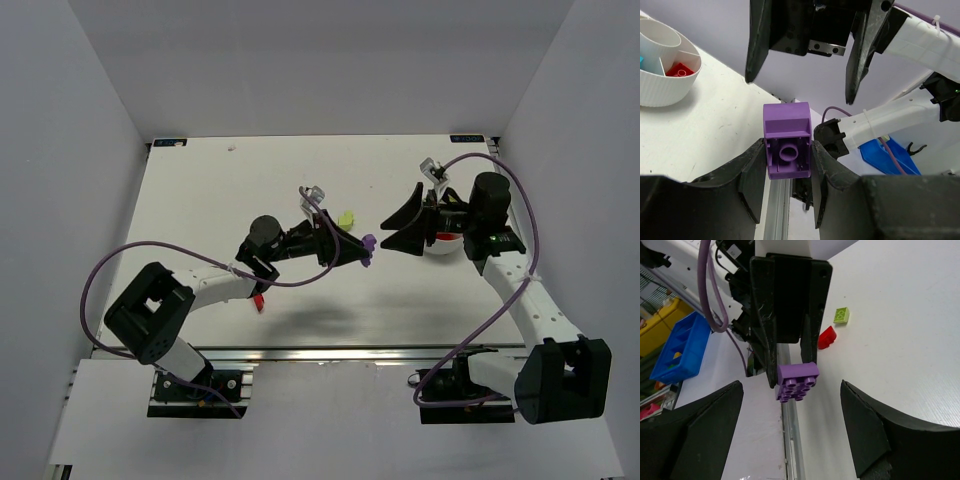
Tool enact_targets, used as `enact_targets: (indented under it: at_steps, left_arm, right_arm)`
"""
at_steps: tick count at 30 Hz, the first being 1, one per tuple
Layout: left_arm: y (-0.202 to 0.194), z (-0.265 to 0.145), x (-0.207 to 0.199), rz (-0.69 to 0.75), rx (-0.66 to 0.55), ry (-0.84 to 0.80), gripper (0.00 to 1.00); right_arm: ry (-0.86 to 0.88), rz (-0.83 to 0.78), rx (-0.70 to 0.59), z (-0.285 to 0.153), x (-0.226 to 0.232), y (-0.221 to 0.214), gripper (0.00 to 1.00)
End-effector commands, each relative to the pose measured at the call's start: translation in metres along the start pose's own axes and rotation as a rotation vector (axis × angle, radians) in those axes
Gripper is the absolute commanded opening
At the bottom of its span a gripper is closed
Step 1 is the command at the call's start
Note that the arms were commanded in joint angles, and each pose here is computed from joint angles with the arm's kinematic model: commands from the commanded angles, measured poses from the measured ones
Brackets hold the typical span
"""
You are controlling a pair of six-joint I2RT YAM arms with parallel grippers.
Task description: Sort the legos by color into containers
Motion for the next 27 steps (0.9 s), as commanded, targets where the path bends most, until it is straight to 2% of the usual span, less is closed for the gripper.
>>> enact_targets:
  at_steps: [1, 11, 16, 22, 27]
  left_arm:
    - [0.002, 0.0, -0.015, 0.074, -0.005, -0.064, 0.0]
    - [0.002, 0.008, -0.022, 0.078, 0.011, -0.092, 0.0]
    - [0.001, 0.009, -0.024, 0.073, 0.006, -0.103, 0.0]
    - [0.003, 0.009, -0.028, 0.072, -0.004, -0.114, 0.0]
    - [0.003, 0.01, -0.026, 0.059, -0.005, -0.115, 0.01]
  right_arm:
    - [0.094, -0.072, 0.002, 0.003, 0.017, 0.011, 0.83]
    - [0.12, -0.086, 0.014, 0.017, 0.019, 0.005, 0.82]
    - [0.132, -0.082, 0.016, 0.021, 0.016, 0.007, 0.75]
    - [0.176, -0.08, 0.022, 0.022, 0.019, 0.004, 0.58]
    - [0.2, -0.109, 0.017, 0.021, 0.023, 0.005, 0.32]
Point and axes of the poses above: each gripper's point midway between its finger pads, its own z axis out along the fingers, its own x axis along the line the jaws close on, y = z × x, the point moved 2 cm from there along -z, back along the fingers, and after that the axes turned 12 degrees about -z, right-handed, at the moved point
